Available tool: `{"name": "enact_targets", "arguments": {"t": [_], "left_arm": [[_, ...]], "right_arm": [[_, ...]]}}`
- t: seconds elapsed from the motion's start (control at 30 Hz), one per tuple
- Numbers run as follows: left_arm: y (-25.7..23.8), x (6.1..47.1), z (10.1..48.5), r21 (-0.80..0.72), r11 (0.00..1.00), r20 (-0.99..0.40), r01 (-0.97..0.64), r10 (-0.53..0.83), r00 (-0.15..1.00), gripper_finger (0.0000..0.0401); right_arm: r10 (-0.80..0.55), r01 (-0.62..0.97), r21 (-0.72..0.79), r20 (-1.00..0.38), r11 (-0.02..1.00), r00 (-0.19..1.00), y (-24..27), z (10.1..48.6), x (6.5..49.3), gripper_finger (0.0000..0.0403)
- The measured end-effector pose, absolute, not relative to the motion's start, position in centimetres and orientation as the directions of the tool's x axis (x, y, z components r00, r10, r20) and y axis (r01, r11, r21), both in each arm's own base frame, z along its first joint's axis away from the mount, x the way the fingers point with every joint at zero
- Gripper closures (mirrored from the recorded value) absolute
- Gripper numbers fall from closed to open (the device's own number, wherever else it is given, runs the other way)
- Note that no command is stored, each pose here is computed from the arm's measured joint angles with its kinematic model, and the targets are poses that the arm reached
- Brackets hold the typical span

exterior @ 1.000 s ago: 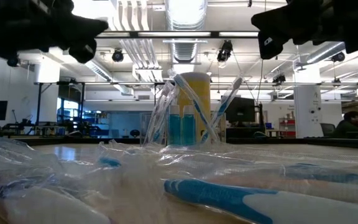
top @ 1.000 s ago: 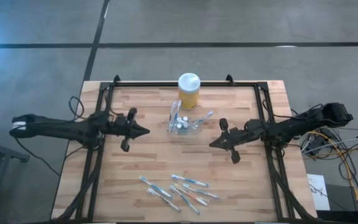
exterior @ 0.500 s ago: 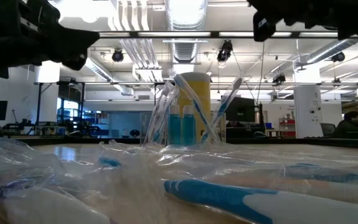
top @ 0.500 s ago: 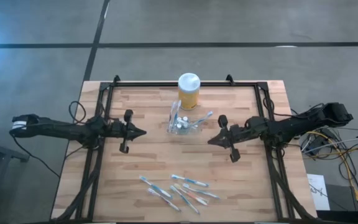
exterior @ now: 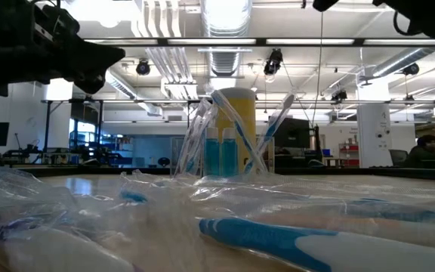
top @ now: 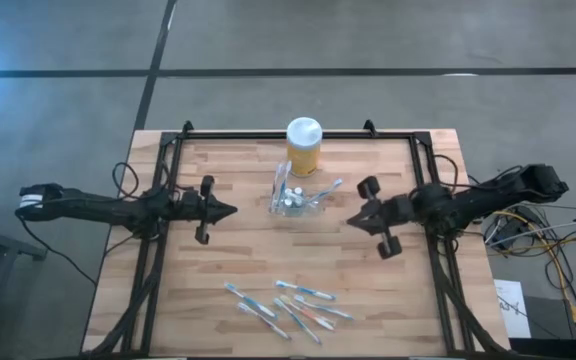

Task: Pick & Place toothbrushing station
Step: Put the blue toothbrush into the transparent organizer

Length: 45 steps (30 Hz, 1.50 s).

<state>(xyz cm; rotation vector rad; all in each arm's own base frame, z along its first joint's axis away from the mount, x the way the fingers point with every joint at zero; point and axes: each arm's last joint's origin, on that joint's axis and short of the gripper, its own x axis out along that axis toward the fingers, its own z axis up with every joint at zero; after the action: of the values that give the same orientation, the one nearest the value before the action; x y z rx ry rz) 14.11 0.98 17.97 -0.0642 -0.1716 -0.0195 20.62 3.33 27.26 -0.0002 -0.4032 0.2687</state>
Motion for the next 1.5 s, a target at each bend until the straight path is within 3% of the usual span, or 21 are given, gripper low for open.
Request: {"name": "enact_targets", "arguments": {"t": [0.37, 0.9, 1.03, 1.3, 1.5], "left_arm": [[1.0, 14.1, 17.9, -0.086, 0.996, 0.163, 0.031, -0.017, 0.986, 0.039], [1.0, 14.7, 18.9, -0.122, 0.992, 0.18, 0.041, -0.018, 0.983, 0.0389], [1.1, 15.5, 20.3, -0.155, 0.987, 0.133, 0.051, -0.03, 0.991, 0.0392], [1.2, 16.9, 22.7, -0.138, 0.99, -0.225, 0.01, -0.042, 0.973, 0.0389], [1.2, 16.9, 23.8, -0.141, 0.99, -0.312, -0.001, -0.044, 0.949, 0.0387]], "right_arm": [[0.255, -0.212, -0.143, 0.609, 0.967, 0.751, 3.1, 24.2, 16.9, 0.039], [0.276, -0.237, -0.143, 0.543, 0.961, 0.793, 3.3, 22.1, 16.4, 0.039], [0.28, -0.248, -0.131, 0.445, 0.96, 0.851, 3.3, 21.0, 16.8, 0.039], [0.25, -0.252, -0.011, 0.192, 0.968, 0.949, 3.4, 18.8, 17.9, 0.039], [0.255, -0.242, 0.121, -0.111, 0.963, 0.96, 3.6, 17.1, 19.0, 0.039]]}}
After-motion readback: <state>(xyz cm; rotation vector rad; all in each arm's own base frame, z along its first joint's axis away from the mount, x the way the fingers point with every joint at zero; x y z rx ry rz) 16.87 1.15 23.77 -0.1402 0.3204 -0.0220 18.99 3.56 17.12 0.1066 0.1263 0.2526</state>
